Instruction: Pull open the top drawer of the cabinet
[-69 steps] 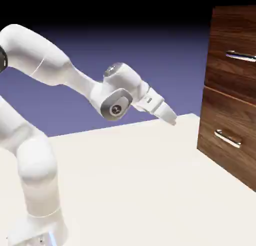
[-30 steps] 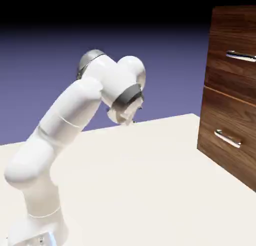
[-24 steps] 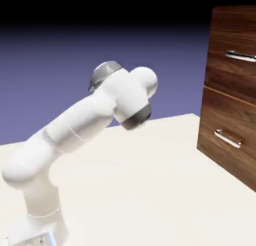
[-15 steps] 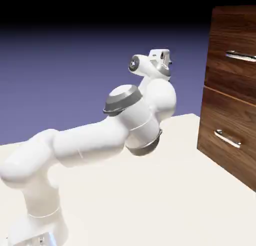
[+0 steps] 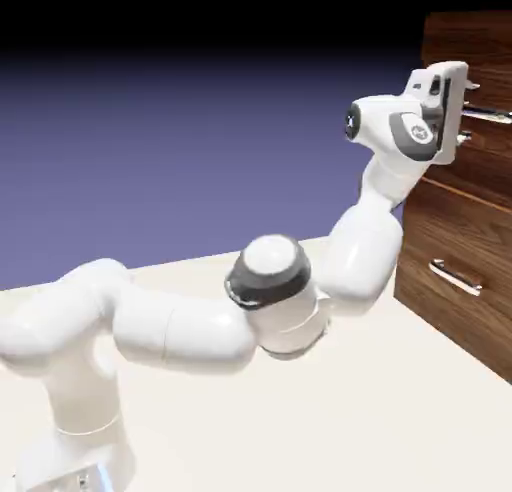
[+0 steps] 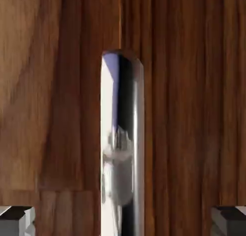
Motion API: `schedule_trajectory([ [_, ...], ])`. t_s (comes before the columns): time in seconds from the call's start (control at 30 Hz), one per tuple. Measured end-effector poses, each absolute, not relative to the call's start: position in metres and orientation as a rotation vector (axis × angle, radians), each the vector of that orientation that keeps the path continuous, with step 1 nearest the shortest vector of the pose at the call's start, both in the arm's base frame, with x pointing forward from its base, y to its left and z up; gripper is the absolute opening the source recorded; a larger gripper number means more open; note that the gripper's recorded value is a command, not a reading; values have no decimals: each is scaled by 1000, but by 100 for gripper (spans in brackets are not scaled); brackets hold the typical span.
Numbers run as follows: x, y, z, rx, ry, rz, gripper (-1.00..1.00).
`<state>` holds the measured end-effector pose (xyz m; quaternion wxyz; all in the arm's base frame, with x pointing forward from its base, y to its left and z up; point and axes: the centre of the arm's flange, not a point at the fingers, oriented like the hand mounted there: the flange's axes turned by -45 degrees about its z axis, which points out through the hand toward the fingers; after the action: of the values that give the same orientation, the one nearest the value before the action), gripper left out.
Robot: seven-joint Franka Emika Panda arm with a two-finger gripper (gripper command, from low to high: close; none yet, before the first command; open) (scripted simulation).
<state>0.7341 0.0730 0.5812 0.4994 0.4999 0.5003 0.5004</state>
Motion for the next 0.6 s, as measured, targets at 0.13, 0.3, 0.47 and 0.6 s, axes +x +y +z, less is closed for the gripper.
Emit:
schedule_trajectory([
  [0.13, 746, 73, 580, 1209, 1210, 1210, -100],
  [0.3, 723, 73, 580, 1210, 1212, 1210, -100],
  [0.47, 690, 73, 580, 1210, 1212, 1210, -100],
  [0.6, 659, 73, 580, 1211, 1212, 1209, -100],
])
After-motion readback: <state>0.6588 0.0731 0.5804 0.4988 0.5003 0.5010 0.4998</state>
